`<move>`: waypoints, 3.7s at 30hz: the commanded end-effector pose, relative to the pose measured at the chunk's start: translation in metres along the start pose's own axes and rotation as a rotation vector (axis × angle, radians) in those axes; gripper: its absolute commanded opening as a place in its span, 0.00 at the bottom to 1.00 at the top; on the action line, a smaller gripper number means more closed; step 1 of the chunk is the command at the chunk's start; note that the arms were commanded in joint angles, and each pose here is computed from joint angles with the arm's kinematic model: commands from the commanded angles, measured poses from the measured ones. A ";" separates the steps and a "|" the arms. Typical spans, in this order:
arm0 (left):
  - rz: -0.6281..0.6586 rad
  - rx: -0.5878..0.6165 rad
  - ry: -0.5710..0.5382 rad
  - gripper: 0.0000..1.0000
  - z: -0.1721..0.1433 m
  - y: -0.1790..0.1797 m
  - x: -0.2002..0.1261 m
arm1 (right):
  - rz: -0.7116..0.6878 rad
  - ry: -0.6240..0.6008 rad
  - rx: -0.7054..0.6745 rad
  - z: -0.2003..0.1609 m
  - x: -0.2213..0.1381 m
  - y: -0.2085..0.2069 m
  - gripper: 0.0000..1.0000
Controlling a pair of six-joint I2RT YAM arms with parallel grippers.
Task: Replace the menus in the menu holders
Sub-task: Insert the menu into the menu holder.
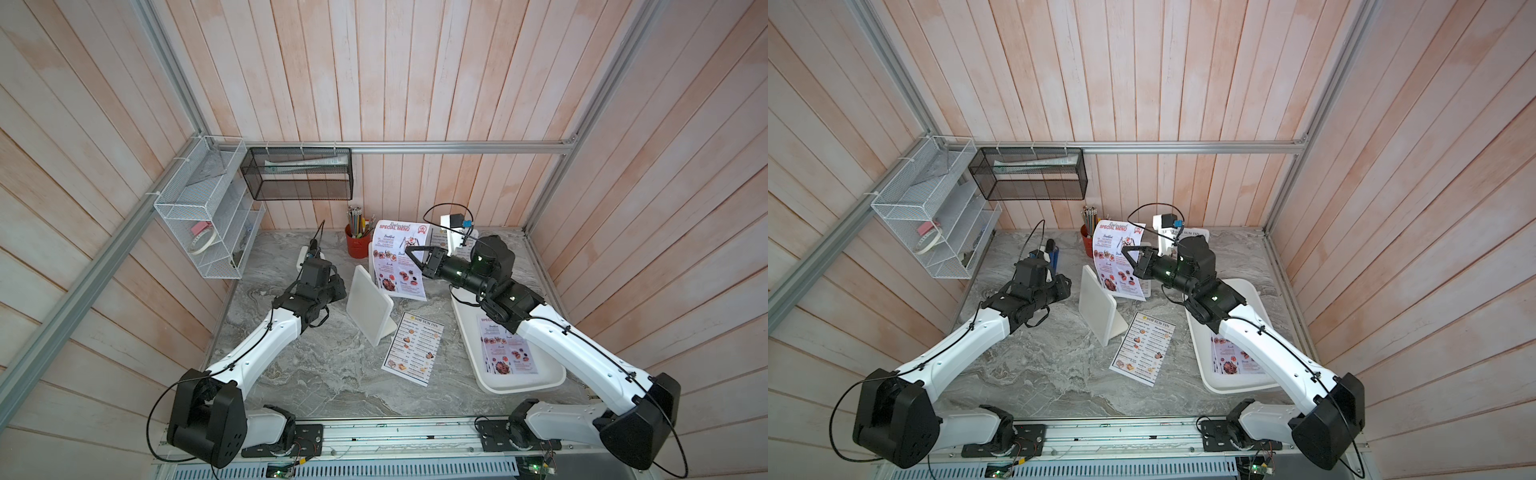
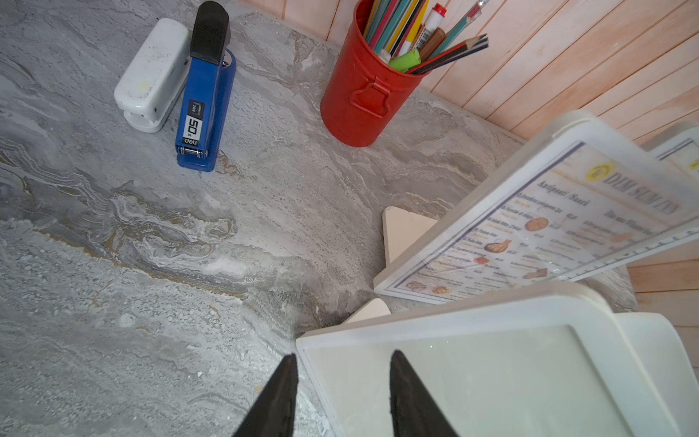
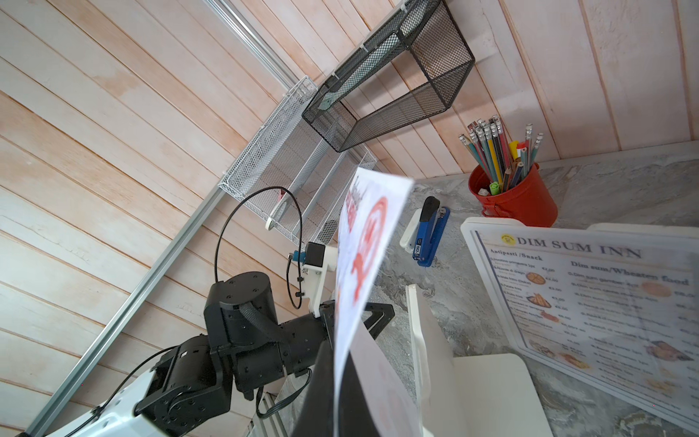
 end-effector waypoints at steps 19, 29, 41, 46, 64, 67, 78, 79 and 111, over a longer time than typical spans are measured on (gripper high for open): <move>-0.006 0.011 -0.012 0.42 0.003 -0.001 -0.005 | 0.029 -0.013 -0.003 0.003 -0.001 0.000 0.00; -0.007 0.012 -0.014 0.42 0.004 -0.001 -0.006 | 0.014 -0.008 0.002 0.002 0.001 -0.005 0.00; -0.007 0.015 -0.013 0.42 0.005 -0.002 -0.006 | 0.032 -0.003 0.005 0.002 0.002 -0.002 0.00; -0.008 0.011 -0.010 0.42 0.005 -0.002 -0.004 | 0.078 -0.019 -0.009 0.006 -0.003 0.008 0.00; -0.002 0.012 -0.014 0.42 0.004 0.000 -0.007 | 0.050 -0.011 -0.001 0.002 -0.001 0.000 0.00; -0.008 0.011 -0.013 0.42 0.004 -0.001 -0.006 | 0.050 -0.016 -0.005 0.002 -0.001 0.000 0.00; -0.007 0.008 -0.011 0.42 0.002 0.000 -0.005 | 0.035 -0.006 0.001 0.000 0.000 -0.004 0.00; -0.008 0.009 -0.011 0.42 0.003 -0.001 -0.006 | 0.034 -0.006 0.001 0.000 0.000 -0.005 0.00; -0.025 0.020 -0.010 0.42 0.004 -0.004 -0.010 | 0.027 0.017 0.010 -0.001 0.009 -0.011 0.00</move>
Point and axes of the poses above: each gripper's point midway between its finger pads, its own x axis out along the fingers, its own y axis along the line the jaws close on, z = x × y, the point moved 8 cm from there along -x, back along the fingers, and after that the axes turned 7 degrees about x, right-handed, at the moved point
